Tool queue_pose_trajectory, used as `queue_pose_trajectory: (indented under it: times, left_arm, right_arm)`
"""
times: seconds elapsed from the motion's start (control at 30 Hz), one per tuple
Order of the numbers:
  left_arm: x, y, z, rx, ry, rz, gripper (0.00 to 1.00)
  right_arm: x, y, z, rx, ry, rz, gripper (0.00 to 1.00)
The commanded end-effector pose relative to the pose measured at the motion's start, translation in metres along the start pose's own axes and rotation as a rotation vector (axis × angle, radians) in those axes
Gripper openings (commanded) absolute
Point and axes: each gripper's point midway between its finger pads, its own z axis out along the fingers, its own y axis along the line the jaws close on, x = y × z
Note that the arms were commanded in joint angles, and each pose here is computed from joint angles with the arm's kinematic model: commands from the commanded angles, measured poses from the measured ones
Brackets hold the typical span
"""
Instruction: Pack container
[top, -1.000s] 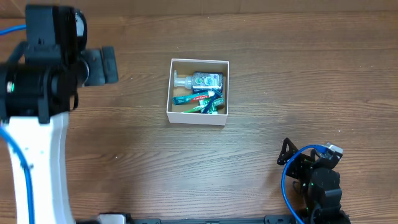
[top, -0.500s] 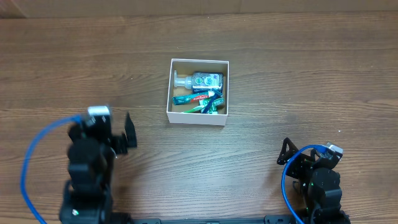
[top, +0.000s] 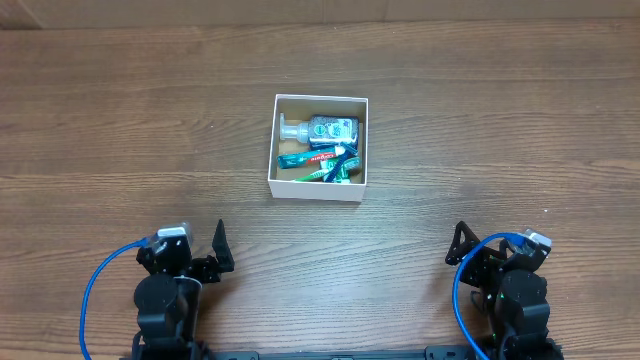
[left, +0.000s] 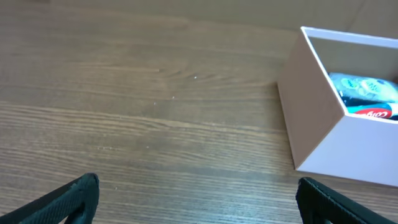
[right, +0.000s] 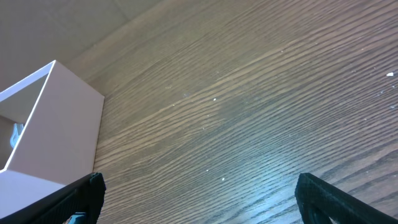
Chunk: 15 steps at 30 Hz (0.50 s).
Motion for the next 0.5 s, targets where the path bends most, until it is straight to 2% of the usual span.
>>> queue_pose_trajectory:
  times: [0.0, 0.07, 0.47]
  left_arm:
    - [-0.015, -0.004, -0.006, 0.023, -0.080, -0.022, 1.00]
    - [-0.026, -0.005, -0.011, 0.029, -0.135, -0.021, 1.00]
    - [-0.024, -0.005, -0.009, 0.028, -0.126, -0.022, 1.00]
  right_arm:
    - [0.003, -0.004, 0.002, 0.014, -0.002, -0.006, 1.00]
    - [0.003, -0.004, 0.002, 0.014, -0.001, -0.006, 1.00]
    - [0.003, -0.004, 0.002, 0.014, -0.001, -0.006, 1.00]
